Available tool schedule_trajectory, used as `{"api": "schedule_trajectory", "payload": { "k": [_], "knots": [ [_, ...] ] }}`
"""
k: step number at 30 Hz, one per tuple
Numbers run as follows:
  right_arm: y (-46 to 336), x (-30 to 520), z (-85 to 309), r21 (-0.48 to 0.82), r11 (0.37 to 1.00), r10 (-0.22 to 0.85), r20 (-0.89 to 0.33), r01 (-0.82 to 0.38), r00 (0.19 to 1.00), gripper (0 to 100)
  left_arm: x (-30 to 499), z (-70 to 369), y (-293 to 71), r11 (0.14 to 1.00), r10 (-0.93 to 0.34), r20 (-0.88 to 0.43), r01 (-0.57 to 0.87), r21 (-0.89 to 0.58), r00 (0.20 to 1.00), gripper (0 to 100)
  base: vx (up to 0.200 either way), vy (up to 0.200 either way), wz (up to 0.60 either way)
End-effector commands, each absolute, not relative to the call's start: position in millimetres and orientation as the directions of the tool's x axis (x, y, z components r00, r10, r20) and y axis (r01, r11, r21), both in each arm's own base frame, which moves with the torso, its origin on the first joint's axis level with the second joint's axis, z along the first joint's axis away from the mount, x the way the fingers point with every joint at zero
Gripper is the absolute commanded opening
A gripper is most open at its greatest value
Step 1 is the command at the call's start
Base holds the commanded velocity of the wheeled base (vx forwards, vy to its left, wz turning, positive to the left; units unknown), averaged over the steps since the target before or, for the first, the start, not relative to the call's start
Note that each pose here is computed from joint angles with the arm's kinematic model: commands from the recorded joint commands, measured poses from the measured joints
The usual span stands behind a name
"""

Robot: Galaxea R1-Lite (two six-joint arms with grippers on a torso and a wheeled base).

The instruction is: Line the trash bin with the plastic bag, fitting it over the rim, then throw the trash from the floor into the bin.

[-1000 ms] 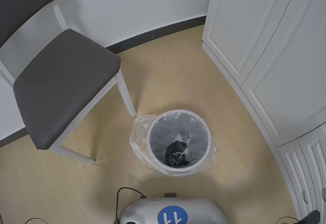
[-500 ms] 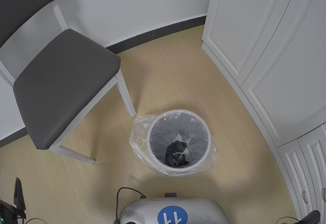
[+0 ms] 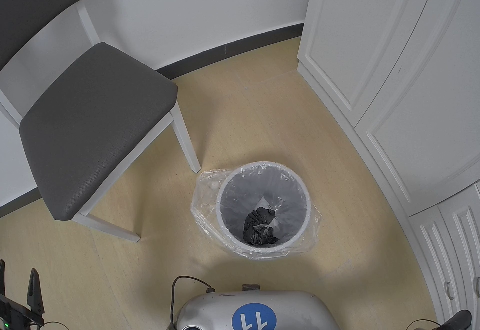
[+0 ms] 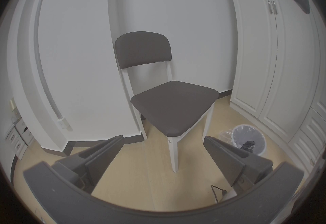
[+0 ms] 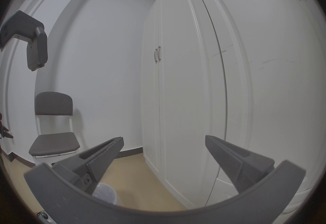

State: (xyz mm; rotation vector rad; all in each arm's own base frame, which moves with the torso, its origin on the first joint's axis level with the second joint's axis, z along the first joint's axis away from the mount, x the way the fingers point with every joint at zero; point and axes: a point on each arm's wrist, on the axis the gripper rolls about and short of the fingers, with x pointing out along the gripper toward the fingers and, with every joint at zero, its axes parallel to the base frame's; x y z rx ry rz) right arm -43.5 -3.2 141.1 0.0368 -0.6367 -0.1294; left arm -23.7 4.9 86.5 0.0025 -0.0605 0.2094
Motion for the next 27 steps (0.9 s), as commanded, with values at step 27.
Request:
{"api": "schedule_trajectory", "payload": {
  "k": [27],
  "knots": [
    [-3,-34,122,-0.024,0.986,-0.136,0.451,0.165,0.882,100,-23,75,0,1.0,-0.028,-0.011,0.028,0.006,1.0,100,0.0,0.0,0.0]
  ]
}}
